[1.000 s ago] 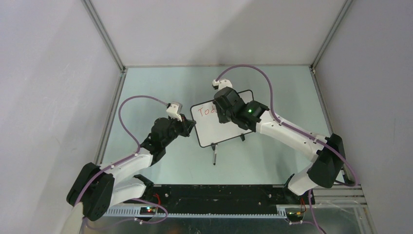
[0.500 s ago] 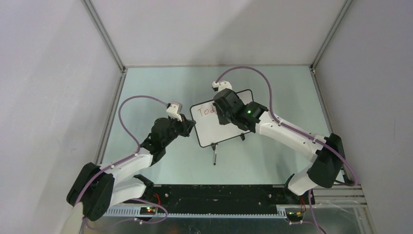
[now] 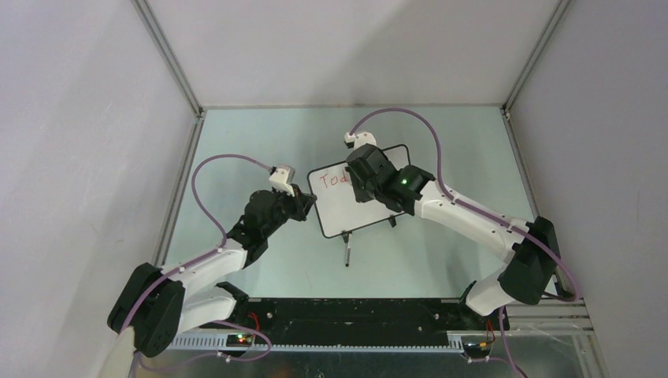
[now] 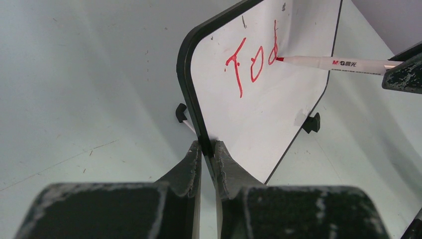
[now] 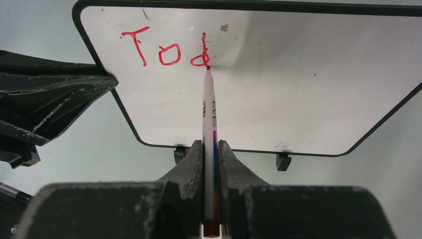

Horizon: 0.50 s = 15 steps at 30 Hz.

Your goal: Write a sentence on the whiteboard

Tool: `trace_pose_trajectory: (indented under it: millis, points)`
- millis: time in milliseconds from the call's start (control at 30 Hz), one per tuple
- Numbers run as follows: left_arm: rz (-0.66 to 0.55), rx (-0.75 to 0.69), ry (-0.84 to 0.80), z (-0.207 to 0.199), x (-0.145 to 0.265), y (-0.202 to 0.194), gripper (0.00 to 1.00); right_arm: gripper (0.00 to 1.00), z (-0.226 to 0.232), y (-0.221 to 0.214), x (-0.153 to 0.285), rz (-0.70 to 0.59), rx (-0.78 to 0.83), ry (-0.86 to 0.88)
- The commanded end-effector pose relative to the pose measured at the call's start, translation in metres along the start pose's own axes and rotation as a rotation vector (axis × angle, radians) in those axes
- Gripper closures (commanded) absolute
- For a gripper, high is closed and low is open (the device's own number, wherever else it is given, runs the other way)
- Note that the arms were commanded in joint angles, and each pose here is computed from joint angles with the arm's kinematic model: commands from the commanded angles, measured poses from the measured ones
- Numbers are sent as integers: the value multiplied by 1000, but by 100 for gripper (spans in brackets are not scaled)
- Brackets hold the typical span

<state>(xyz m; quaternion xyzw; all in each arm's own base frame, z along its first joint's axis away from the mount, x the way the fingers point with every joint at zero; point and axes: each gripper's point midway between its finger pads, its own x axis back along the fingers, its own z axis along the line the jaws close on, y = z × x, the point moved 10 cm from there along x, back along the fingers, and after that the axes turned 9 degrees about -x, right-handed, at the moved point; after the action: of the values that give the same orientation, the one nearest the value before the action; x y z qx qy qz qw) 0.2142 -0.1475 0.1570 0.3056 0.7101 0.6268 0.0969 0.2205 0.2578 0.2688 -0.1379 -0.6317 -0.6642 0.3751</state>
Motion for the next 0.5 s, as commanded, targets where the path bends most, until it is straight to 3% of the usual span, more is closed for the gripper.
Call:
trace_pose_trajectory:
  millis: [0, 200, 467]
  points:
    - [-54, -49, -12, -4, 0, 15, 100, 100, -3, 9, 18, -70, -28, 20]
    - [-53, -48, -8, -3, 0, 14, 100, 100, -8, 14, 34, -132, -38, 52]
    - [-54, -47, -12, -3, 0, 14, 100, 100, -12, 16, 27, -121, -49, 44]
